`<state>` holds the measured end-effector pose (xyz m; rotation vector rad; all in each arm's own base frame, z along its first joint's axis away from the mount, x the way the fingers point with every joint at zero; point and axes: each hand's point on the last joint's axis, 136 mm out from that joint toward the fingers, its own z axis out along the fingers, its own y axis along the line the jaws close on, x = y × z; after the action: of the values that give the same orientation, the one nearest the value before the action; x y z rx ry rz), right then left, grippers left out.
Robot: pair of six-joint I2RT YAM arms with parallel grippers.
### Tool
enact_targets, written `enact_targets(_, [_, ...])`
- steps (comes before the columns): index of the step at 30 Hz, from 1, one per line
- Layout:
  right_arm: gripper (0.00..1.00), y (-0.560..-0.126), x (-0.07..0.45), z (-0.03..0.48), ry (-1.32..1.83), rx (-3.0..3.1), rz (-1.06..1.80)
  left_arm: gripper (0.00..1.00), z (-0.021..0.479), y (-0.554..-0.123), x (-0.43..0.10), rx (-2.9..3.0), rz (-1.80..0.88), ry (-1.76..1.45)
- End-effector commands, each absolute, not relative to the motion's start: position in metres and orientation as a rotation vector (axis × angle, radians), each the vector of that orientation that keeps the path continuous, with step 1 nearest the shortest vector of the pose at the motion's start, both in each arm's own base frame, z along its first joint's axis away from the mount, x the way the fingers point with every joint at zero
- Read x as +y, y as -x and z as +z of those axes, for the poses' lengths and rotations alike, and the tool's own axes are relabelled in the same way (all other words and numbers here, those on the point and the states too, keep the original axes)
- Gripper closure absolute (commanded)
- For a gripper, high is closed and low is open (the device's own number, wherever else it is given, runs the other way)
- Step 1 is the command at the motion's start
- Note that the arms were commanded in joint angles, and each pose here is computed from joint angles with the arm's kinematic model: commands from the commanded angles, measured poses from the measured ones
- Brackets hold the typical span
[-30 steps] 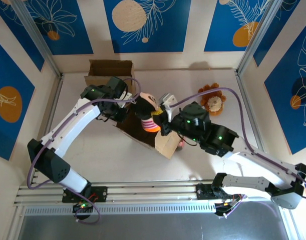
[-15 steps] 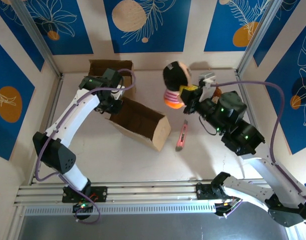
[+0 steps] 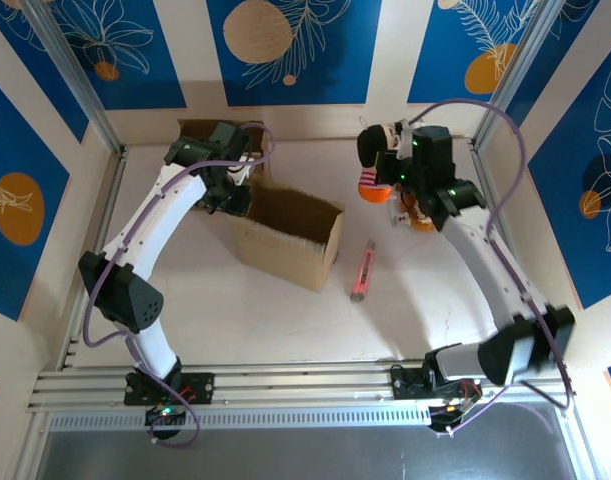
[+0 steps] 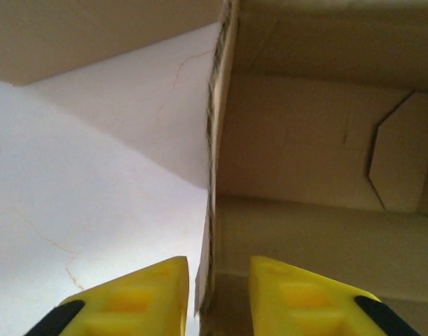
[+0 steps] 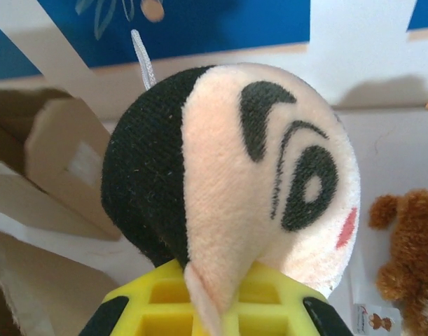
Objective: Unpack the express box
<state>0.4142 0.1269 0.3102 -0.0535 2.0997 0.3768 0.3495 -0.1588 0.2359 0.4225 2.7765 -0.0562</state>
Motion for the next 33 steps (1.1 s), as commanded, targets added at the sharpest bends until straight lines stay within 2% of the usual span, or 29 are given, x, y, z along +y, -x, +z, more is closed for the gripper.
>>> enact_targets(1, [1.0, -0.443, 0.13, 0.298, 0.097, 2.123, 0.334, 0.63, 0.252, -0.353, -0.157, 2.762, -0.074, -0.392])
enact_targets(4, [1.0, -0.475, 0.129, 0.272, 0.089, 2.186, 0.289, 0.55, 0.265, -0.36, -0.158, 2.734, -0.075, -0.387])
enact_targets(8, [1.0, -0.51, 0.121, 0.234, 0.057, 2.283, 0.239, 0.37, 0.284, -0.367, -0.16, 2.689, -0.087, -0.38])
enact_targets(9, [1.0, -0.518, 0.119, 0.222, 0.049, 2.315, 0.221, 0.31, 0.29, -0.368, -0.161, 2.673, -0.094, -0.377])
enact_targets(10, [1.0, -0.523, 0.117, 0.212, 0.043, 2.344, 0.203, 0.21, 0.295, -0.369, -0.162, 2.657, -0.101, -0.376])
enact_targets(11, [1.0, -0.529, 0.113, 0.202, 0.032, 2.376, 0.173, 0.06, 0.3, -0.37, -0.162, 2.637, -0.11, -0.375])
enact_targets(12, [1.0, -0.533, 0.111, 0.19, 0.021, 2.411, 0.15, 0.0, 0.306, -0.37, -0.163, 2.615, -0.118, -0.376])
enact_targets(20, [1.0, -0.544, 0.108, 0.123, -0.03, 2.612, 0.08, 0.0, 0.333, -0.364, -0.157, 2.459, -0.167, -0.329])
enact_targets(22, [0.92, -0.543, 0.111, 0.109, -0.039, 2.659, 0.097, 0.0, 0.335, -0.358, -0.155, 2.427, -0.194, -0.299])
enact_targets(26, [0.67, -0.541, 0.116, 0.092, -0.053, 2.701, 0.133, 0.0, 0.332, -0.342, -0.152, 2.374, -0.264, -0.252])
enact_targets(30, [0.56, -0.541, 0.118, 0.097, -0.056, 2.691, 0.152, 0.0, 0.333, -0.324, -0.141, 2.336, -0.274, -0.214])
enact_targets(33, [0.47, -0.54, 0.118, 0.119, -0.055, 2.65, 0.164, 0.0, 0.335, -0.316, -0.129, 2.307, -0.249, -0.181])
